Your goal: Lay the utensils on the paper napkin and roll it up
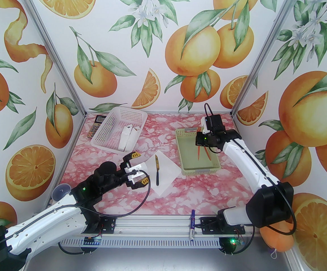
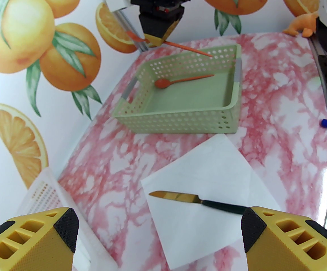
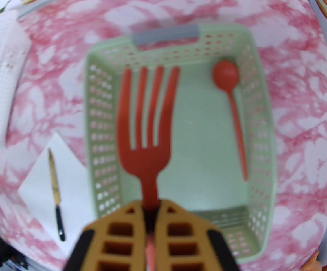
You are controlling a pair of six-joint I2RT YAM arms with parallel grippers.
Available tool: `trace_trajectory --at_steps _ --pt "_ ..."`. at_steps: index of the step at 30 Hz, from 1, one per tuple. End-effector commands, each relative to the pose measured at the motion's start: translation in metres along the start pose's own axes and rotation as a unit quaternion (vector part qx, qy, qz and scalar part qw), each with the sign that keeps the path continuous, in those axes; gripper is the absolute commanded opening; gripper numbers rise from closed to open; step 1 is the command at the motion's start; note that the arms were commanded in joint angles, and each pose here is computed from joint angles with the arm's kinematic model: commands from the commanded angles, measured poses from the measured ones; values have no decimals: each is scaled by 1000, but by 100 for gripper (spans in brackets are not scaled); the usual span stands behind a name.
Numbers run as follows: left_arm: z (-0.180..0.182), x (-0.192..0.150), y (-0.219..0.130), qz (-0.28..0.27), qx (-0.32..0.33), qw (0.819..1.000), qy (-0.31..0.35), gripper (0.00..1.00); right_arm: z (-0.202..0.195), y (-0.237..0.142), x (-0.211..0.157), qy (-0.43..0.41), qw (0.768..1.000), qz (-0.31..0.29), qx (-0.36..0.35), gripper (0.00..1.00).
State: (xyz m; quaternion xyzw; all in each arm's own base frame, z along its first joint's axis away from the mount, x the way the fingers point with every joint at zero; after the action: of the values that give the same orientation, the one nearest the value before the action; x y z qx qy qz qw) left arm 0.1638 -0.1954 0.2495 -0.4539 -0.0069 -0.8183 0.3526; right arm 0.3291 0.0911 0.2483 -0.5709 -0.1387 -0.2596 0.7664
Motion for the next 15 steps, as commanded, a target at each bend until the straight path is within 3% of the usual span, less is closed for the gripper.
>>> trace_trajectory --at_steps 1,9,15 --pt "0 4 1 -22 -1 1000 8 100 20 -9 -10 10 999 -2 38 5" --pt "-3 4 2 -25 -7 1000 12 100 59 -19 -36 28 993 1 116 5" --pt "-4 4 1 -30 -6 999 16 100 73 -20 -49 24 991 13 128 6"
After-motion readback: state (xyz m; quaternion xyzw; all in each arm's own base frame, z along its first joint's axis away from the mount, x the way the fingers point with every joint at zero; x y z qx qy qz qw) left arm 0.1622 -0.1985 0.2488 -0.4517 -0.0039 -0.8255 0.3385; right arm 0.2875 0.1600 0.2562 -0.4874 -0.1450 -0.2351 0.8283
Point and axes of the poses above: each hand's point on the last joint's axis, 136 mm out from that joint toward the fingers, its own y axis out along the fingers, its own z axis along the line the jaws close on, x = y × z, the point moved 6 cm from there along -y, back along the fingers, and after that the axes turned 8 degrees about y, right-handed, at the moved point
